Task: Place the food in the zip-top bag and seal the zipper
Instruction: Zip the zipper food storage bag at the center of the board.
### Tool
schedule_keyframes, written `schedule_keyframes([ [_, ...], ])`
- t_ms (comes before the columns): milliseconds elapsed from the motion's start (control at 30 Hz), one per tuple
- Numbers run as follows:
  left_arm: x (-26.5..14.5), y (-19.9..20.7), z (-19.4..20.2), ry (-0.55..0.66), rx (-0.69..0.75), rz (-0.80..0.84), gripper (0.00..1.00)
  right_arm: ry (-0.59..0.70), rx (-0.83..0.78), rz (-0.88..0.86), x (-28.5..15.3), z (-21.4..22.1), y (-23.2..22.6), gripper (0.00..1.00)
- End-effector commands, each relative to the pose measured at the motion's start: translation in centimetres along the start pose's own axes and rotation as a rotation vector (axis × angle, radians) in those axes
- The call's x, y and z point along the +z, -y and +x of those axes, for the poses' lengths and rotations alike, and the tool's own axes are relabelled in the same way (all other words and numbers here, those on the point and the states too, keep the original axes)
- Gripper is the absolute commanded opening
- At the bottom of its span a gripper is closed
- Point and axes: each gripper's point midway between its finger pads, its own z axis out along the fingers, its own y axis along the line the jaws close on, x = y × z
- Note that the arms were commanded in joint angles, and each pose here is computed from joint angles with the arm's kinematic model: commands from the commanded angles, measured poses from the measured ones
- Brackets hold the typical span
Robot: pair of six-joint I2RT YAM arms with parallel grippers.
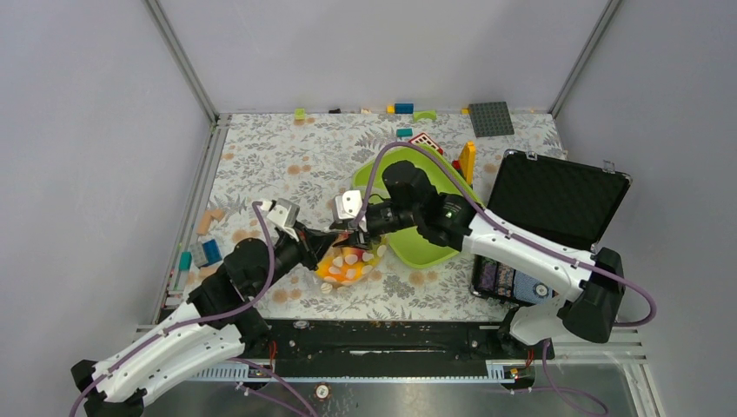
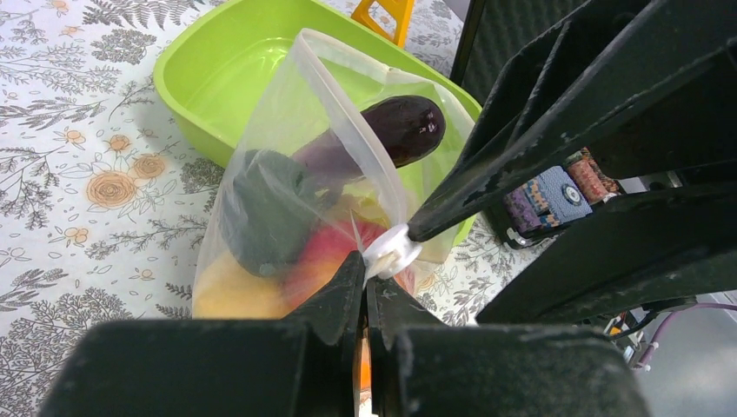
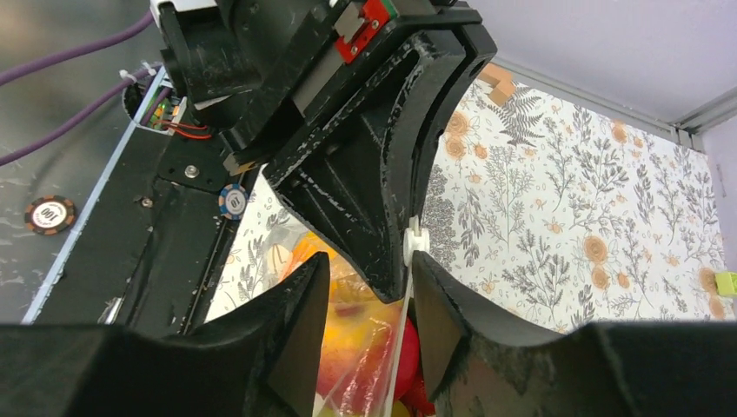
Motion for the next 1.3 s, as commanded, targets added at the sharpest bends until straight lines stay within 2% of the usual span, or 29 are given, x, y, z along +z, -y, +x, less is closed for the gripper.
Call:
schedule_keyframes([
  [0, -0.2, 1.6, -3.8, 0.101, -0.028, 0.038, 0.0, -0.017, -0.051, 0.068, 0.4, -1.2, 1.9, 0.45],
  [200, 0.0, 2.2, -3.5, 0.081, -0.011, 0.067, 0.0, -0.028, -0.033, 0.089, 1.0, -1.1, 2.7, 0.41],
  [567, -0.2, 2.8, -3.2, 0.076, 0.01, 0.113, 0.0, -0.014, -0.046, 0.056, 1.5, -1.3, 2.3, 0.39],
  [1067, -0.4, 2.7, -1.3, 0.019, 0.07, 0.142, 0.0, -0.029, -0.092, 0.056, -0.1, -1.4, 1.3, 0.42],
  [1267, -0.9, 3.0, -1.5, 0.032, 0.085, 0.167, 0.0, -0.023, -0.096, 0.048, -0.4, -1.6, 0.9, 0.42],
])
